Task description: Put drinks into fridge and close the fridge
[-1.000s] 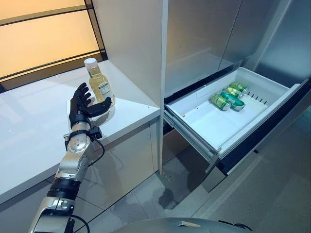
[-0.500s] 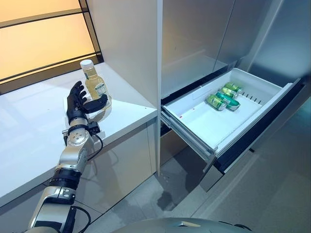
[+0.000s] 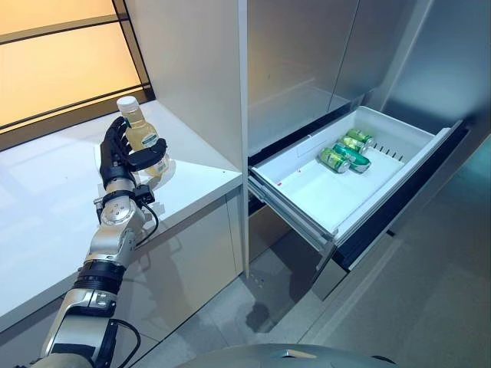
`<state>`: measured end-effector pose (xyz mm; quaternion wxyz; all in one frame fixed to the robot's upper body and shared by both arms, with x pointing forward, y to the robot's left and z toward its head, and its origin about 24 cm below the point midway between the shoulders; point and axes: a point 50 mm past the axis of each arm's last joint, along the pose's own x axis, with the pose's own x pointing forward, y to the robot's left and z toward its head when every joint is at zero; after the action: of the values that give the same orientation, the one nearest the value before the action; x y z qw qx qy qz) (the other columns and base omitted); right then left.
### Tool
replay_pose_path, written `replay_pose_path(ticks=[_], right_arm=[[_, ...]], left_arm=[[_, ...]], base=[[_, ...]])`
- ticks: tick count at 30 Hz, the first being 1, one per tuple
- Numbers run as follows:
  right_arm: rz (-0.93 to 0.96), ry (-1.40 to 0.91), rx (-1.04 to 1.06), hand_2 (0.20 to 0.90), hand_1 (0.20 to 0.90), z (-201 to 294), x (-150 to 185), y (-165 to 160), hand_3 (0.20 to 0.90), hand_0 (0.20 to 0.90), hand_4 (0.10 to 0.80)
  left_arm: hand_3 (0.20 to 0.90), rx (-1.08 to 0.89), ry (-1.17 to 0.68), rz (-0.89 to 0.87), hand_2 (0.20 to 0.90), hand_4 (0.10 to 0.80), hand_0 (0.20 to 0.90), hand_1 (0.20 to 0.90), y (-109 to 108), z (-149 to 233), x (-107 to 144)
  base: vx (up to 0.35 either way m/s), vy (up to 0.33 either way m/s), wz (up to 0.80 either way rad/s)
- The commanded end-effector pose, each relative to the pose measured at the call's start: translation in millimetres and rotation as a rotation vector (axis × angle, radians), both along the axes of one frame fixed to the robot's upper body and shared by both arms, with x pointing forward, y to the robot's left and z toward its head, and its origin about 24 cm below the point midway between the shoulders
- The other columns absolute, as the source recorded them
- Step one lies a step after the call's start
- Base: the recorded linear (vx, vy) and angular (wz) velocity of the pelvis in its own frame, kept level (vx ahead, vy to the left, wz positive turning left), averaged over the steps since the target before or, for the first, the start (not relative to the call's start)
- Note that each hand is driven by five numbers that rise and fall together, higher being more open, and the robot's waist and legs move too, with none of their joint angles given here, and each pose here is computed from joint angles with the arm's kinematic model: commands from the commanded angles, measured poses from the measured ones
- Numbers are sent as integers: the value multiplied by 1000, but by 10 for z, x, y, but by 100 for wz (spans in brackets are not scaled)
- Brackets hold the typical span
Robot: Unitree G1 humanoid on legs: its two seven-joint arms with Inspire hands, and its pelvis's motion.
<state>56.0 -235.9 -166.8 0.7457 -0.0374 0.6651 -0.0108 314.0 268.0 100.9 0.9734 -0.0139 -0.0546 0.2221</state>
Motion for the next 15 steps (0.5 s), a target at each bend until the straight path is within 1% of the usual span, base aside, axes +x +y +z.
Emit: replay_pose_path(ticks=[1,12,13,14,15], right_arm=[[77,43,54,900,900,-32,-78,104,900,900,800],[81,48,54,900,900,-30,-73,100,900,900,800],[82,49,55,900,900,-29,-71,100,900,900,800],[82,49,55,900,900,-29,-70,99,900,900,800],[82,50,55,900,900,-29,-72,98,900,900,800]], left_arm=[[900,14,-384,-32,900,800,900,900,-2,970,221],[900,-41,-413,-72,900,800,900,900,-75,997,242],[636,-42,-414,-74,674,536,674,674,-83,1000,242],[601,-43,-414,-74,644,501,644,644,-83,1003,242],[634,-44,-412,-79,672,534,672,672,-89,1007,245]], base=[[0,0,0],[0,0,0],[0,0,0],[0,0,0],[0,0,0]])
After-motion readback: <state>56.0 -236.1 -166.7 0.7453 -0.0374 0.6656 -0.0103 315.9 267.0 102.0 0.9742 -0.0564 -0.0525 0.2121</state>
